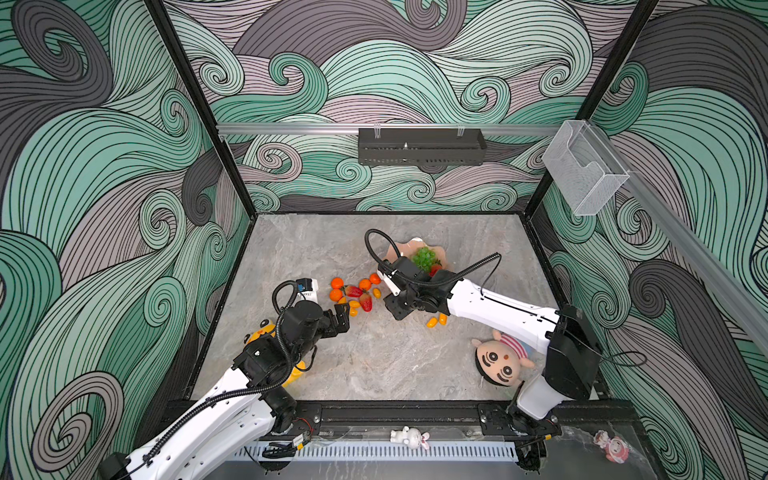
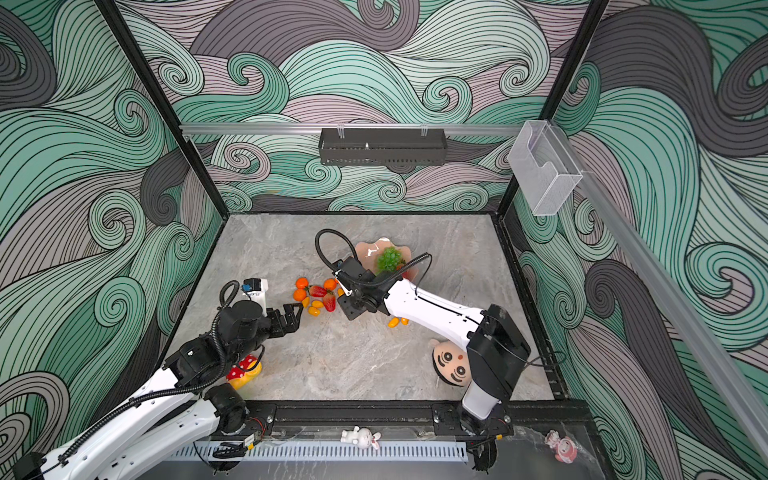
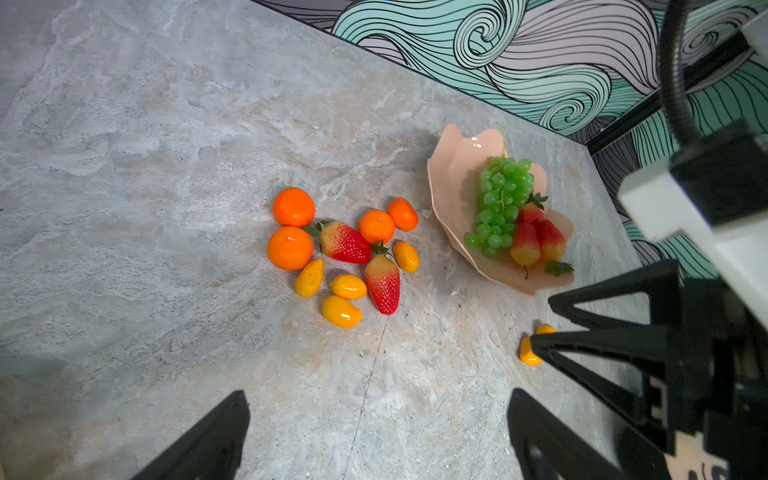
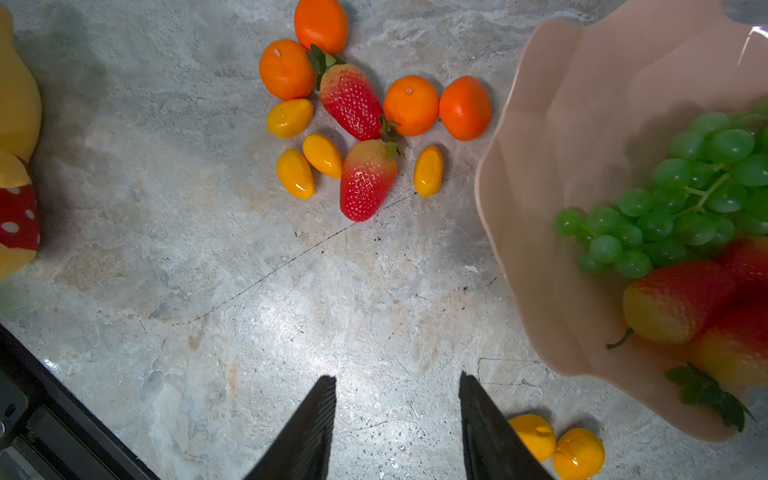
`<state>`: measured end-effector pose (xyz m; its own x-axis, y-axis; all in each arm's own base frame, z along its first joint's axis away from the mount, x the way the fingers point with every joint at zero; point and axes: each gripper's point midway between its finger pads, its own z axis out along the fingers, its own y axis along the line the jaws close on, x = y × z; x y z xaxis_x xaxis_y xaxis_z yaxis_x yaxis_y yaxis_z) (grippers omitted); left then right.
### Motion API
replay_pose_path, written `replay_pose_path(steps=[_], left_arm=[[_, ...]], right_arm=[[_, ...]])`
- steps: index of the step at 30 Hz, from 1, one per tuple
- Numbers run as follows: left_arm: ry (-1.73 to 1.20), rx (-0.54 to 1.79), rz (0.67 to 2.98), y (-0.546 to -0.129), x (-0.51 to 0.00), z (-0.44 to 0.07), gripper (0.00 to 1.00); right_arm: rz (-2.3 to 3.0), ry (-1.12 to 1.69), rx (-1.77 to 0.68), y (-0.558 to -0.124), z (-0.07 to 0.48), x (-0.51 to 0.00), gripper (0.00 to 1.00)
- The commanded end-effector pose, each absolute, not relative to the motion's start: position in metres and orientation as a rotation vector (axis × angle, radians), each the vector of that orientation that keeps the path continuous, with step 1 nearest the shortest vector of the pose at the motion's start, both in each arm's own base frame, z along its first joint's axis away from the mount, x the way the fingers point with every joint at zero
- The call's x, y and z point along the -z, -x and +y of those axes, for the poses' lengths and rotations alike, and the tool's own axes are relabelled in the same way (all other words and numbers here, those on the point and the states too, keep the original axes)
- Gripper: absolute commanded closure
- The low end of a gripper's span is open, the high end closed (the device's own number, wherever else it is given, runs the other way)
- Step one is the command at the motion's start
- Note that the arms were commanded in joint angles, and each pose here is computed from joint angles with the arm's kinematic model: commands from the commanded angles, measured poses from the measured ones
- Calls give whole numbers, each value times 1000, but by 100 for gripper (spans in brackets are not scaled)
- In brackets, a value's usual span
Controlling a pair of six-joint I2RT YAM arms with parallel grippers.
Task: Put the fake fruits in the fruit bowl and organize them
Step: 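Move the right gripper back over the fruit pile while the left arm withdraws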
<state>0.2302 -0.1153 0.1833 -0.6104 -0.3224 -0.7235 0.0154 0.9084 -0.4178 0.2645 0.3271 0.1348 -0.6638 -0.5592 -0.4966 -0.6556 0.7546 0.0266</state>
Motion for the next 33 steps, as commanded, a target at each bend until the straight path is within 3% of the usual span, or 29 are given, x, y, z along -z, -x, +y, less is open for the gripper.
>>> replay_pose_path(steps=[1,14,21,33], left_arm=[[283,543,2215,-229,-179,-109,1],[536,669,2183,-244,-170,-83,1],[608,713,2168,-249,-169,-72,1],[694,818,2162,-262,-161,-65,1]], right_arm=[[2478,937,-245,-266,338,-133,51],[2504,1082,-161,-269,375,-107,51],[2555,975,-32,-297,385,-94,52],[2638,902,-47,-325,404,-66,54]])
